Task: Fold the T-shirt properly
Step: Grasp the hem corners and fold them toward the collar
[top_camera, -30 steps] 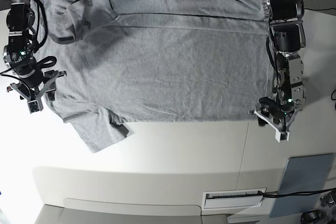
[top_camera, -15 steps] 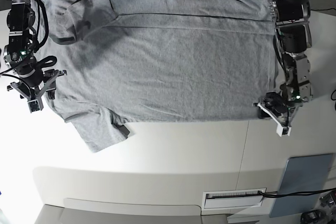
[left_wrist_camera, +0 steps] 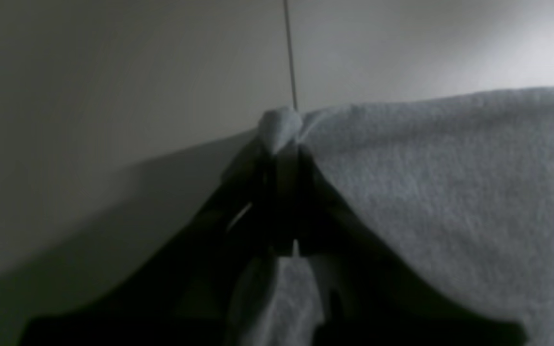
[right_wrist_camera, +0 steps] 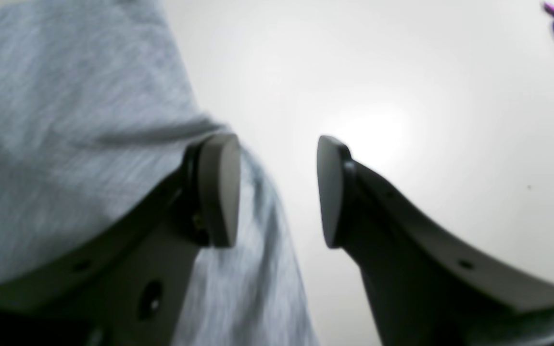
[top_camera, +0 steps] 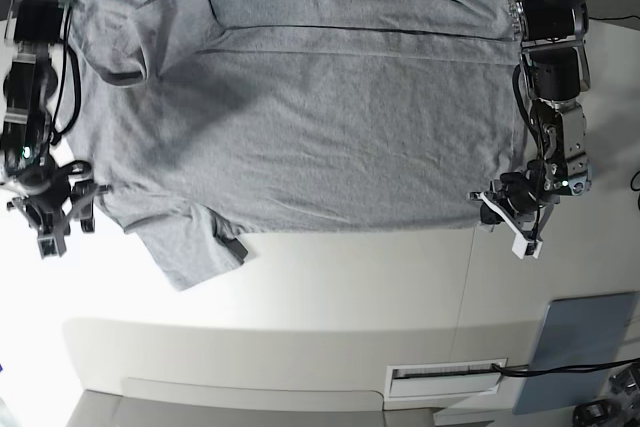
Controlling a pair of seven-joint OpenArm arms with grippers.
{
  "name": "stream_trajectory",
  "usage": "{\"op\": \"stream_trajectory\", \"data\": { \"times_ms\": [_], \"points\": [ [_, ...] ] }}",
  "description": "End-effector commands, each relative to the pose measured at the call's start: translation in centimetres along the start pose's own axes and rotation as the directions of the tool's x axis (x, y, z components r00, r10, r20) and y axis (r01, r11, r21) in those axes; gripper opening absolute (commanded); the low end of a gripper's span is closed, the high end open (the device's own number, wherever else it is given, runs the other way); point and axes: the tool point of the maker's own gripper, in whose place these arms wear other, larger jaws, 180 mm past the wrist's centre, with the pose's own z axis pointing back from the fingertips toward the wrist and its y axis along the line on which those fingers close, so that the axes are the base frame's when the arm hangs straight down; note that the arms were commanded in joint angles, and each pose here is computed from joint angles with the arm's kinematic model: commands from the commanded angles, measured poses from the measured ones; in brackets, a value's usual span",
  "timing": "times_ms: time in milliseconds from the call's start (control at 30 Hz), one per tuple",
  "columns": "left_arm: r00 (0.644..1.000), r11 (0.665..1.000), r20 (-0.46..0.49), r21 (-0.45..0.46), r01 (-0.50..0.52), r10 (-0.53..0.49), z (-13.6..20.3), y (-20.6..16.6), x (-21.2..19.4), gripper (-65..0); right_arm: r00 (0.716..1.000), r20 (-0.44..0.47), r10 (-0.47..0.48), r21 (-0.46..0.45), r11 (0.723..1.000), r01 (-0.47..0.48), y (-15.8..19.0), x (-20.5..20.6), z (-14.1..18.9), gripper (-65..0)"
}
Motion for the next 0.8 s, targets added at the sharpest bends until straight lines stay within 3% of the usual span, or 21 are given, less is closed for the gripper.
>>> {"op": "stream_trajectory", "data": {
  "times_ms": [0,300,600,733,767],
  "points": [
    [1.000,0.999,-0.006,0.034,0.025,-0.024,0.4,0.9,0.8,-65.0,0.999,0.041,0.008,-0.012,1.000,-0.008,-1.0,2.4,-0.4,-39.0],
    [0.999,0.999,-0.008,0.018,0.041,-0.041,0.4,0.7,0.7,-65.0,0.983,-0.161,0.087,0.113,0.991,-0.070,2.7,2.6,-7.0,-39.0],
    [0.999,0.999,-0.009,0.019,0.041,-0.041,0.4,0.7,0.7,-65.0,0.964,-0.266,0.022,0.178,0.984,0.026,6.6,0.4,-10.2,-39.0],
    [0.999,0.999,-0.008,0.019,0.041,-0.041,0.4,0.7,0.7,-65.0,0.946,-0.323,0.037,0.182,0.983,0.023,7.8,-1.8,-10.8,-39.3],
    [0.999,0.999,-0.008,0.019,0.041,-0.041,0.4,0.7,0.7,-65.0,0.944,-0.328,0.039,0.181,0.983,0.023,7.8,-2.1,-10.8,-41.9]
  ]
}}
